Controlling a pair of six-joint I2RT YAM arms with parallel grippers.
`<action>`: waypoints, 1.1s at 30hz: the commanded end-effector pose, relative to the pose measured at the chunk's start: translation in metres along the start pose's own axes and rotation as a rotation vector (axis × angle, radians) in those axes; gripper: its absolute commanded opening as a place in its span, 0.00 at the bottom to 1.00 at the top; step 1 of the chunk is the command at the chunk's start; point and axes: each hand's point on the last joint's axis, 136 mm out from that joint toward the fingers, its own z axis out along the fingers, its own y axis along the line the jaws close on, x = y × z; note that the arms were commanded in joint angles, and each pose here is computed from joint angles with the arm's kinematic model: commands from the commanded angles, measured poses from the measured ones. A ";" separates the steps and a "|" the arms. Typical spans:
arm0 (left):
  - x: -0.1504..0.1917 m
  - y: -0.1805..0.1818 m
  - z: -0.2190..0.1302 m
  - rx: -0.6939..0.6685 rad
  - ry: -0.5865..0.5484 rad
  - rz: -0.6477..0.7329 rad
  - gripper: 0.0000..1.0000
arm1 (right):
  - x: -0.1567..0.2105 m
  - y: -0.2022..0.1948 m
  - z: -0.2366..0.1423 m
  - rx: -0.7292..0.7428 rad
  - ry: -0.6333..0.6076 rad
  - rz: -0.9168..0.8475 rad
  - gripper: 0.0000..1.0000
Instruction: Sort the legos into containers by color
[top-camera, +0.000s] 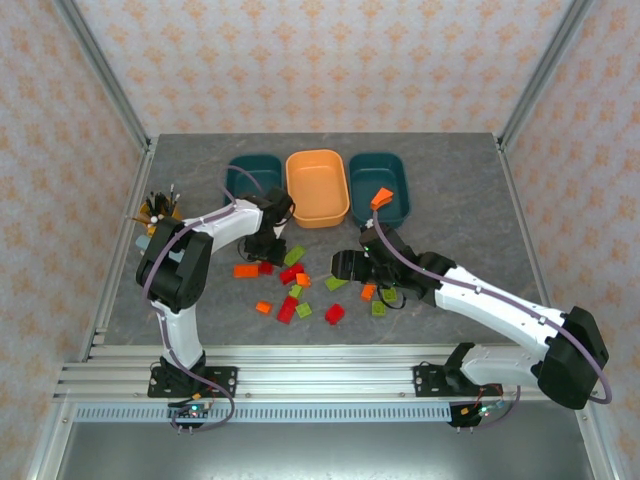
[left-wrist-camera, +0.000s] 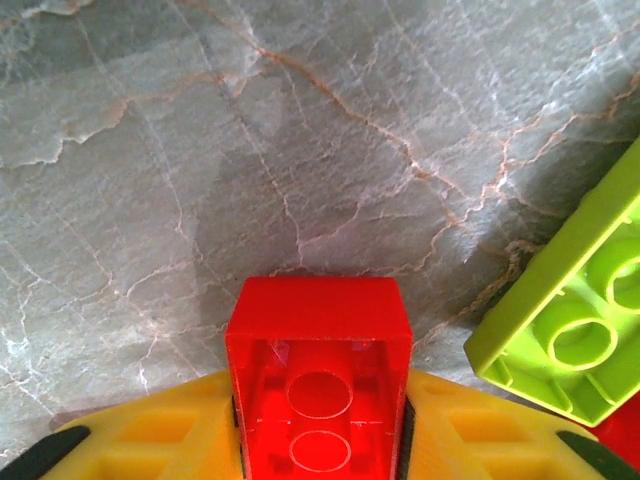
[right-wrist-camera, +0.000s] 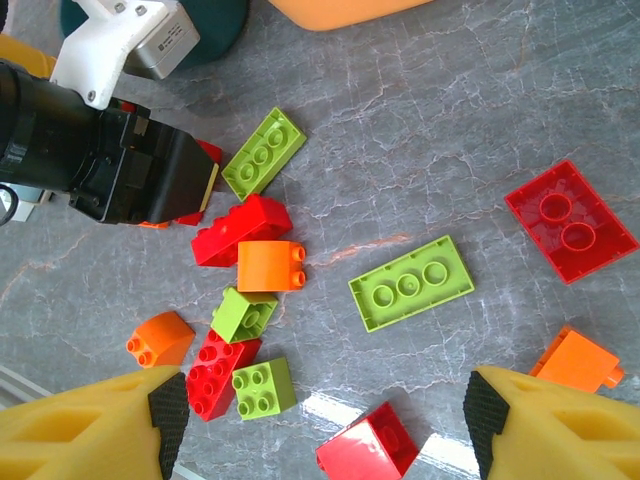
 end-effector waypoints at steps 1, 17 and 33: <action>0.003 0.002 0.006 -0.022 -0.004 0.008 0.38 | -0.017 0.012 -0.004 -0.030 -0.065 0.014 0.75; -0.065 0.037 -0.132 -0.028 -0.279 -0.220 0.34 | -0.101 0.050 -0.057 -0.107 -0.407 0.027 0.77; -0.181 0.092 -0.055 0.017 -0.217 -0.483 0.35 | -0.180 0.048 -0.010 -0.068 -0.416 0.233 0.81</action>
